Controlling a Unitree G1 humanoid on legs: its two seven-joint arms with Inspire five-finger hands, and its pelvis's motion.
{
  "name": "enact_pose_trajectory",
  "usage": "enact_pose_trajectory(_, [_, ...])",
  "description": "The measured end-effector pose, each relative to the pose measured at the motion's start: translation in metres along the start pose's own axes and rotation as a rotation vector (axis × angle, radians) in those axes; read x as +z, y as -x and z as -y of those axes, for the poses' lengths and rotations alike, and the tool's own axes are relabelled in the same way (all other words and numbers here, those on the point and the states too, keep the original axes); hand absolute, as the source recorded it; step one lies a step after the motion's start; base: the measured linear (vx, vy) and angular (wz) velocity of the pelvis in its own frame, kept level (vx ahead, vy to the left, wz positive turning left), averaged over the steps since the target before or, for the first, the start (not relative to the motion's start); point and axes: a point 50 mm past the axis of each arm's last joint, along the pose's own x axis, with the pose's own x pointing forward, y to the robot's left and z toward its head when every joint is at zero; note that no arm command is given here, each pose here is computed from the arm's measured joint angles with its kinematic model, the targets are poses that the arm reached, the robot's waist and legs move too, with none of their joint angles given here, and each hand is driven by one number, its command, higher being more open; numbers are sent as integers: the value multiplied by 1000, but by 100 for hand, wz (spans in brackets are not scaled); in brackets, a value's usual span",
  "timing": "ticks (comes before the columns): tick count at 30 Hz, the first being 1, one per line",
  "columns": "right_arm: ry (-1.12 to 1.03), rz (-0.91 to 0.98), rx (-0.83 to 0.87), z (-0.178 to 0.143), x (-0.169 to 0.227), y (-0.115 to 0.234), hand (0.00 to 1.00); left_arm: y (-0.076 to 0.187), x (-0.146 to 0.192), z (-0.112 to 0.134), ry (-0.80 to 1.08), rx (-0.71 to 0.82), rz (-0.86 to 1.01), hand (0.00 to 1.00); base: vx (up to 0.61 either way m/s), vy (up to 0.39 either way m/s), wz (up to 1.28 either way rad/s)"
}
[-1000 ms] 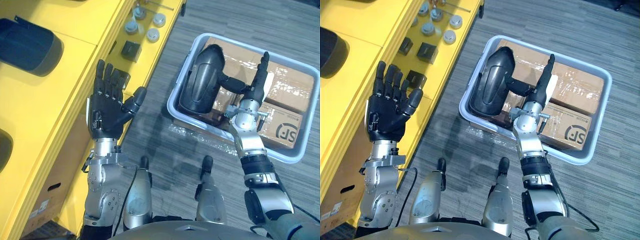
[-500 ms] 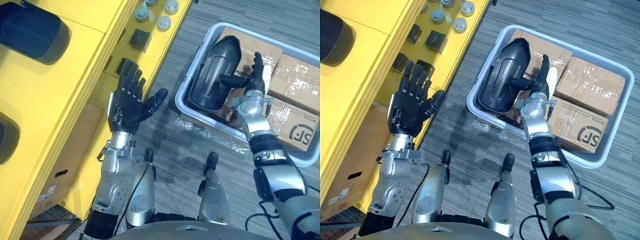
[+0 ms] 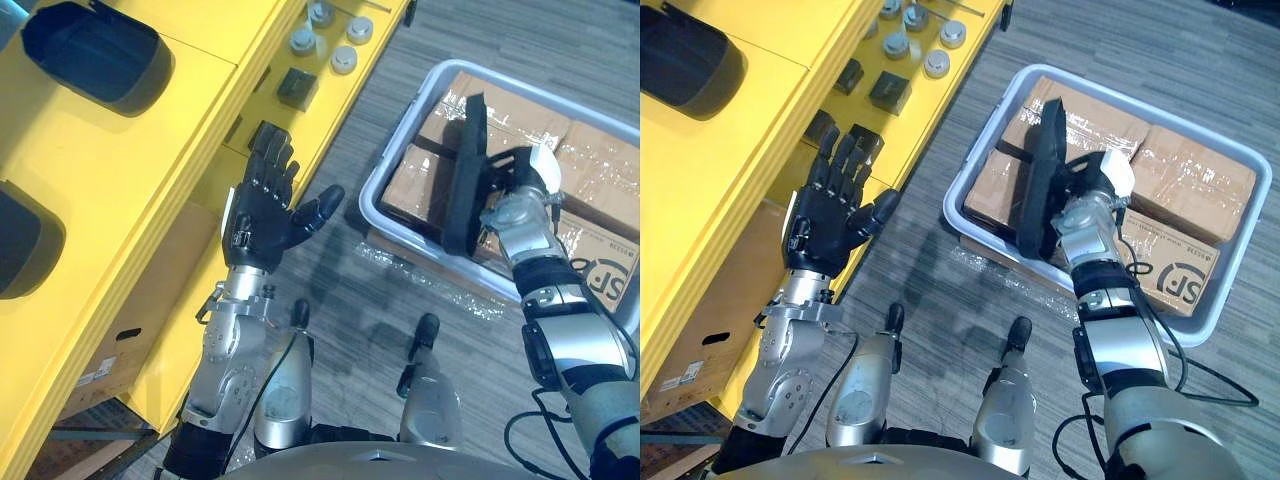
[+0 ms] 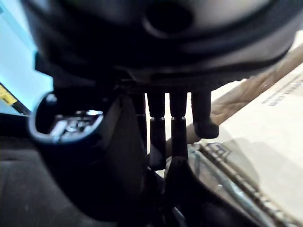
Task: Walk over and take three plastic housings, then place them on the shelf
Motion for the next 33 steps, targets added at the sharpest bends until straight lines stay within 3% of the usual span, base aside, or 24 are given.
enact_pose_trajectory(9, [11,-99,-87,-17,-52,17,0,23,-32,-4,38,-28,-294,100,41,-7,-3])
enact_pose_trajectory(15, [43,74,-151,-17,-40,30,0,34,-64,6,26,-129,-528,100,49,-19,-23])
enact_pose_trajectory(21, [64,189,-150,-22,-28,35,0,21,-88,20,16,-234,-665,100,-21,-10,-18])
enact_pose_trajectory(26, [87,208,-119,-32,-25,40,0,14,-112,26,-15,-199,-763,100,-21,0,-3])
enact_pose_trajectory(27, [79,196,-102,-37,-27,41,100,12,-115,23,-30,-173,-773,100,-2,-12,-3])
enact_pose_trajectory(33, [-16,188,-47,-52,-22,50,100,0,-110,21,-108,-129,-728,100,-2,-1,-1])
